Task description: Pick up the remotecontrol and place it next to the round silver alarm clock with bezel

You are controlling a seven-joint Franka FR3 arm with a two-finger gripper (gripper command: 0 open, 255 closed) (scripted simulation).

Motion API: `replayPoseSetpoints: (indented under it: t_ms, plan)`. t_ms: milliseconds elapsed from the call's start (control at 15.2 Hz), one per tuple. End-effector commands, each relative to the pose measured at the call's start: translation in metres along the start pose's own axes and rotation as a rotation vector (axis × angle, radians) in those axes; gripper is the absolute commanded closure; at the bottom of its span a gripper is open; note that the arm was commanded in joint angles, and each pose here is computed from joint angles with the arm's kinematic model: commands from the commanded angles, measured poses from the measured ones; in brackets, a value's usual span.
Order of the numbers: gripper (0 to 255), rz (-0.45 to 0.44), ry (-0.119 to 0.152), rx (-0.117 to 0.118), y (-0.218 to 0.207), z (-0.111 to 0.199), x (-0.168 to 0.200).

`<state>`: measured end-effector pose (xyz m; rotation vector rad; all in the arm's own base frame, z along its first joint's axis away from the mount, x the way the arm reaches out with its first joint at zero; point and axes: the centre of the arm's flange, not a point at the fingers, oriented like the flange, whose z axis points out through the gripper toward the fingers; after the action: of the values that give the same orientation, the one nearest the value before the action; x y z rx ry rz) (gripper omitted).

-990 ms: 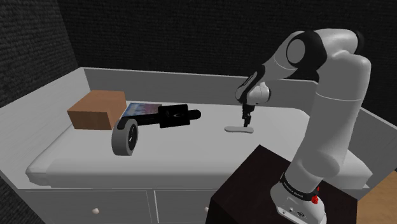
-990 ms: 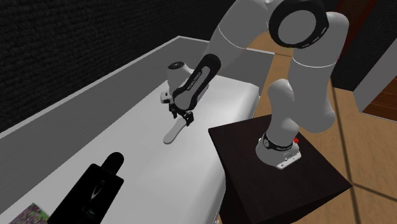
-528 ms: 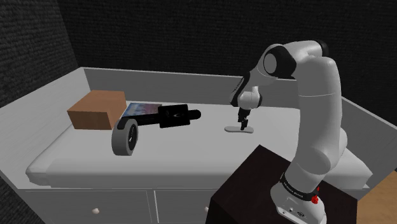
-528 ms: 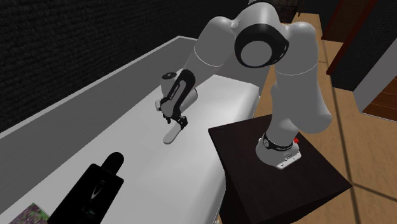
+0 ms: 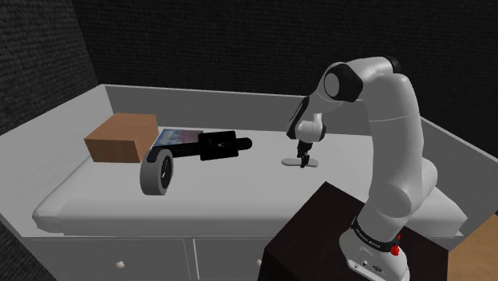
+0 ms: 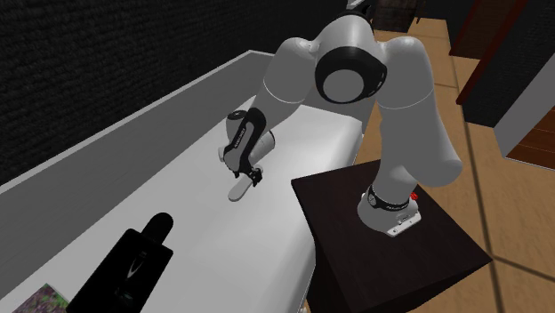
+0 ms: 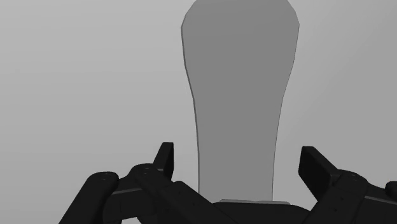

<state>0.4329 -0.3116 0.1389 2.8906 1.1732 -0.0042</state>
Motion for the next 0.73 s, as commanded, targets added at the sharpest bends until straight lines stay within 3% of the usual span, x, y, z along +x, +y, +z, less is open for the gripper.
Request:
replayPoseSetpoints:
  t_ms: [0, 264, 330, 660]
  plan:
    - [0, 0.0, 0.0, 0.0, 0.0001, 0.0008, 0.0]
    - [0, 0.0, 0.0, 0.0, 0.0001, 0.0008, 0.0]
    - [255, 0.0, 0.0, 0.0, 0.0001, 0.0008, 0.0]
    - [255, 0.0, 0.0, 0.0, 0.0001, 0.0008, 0.0]
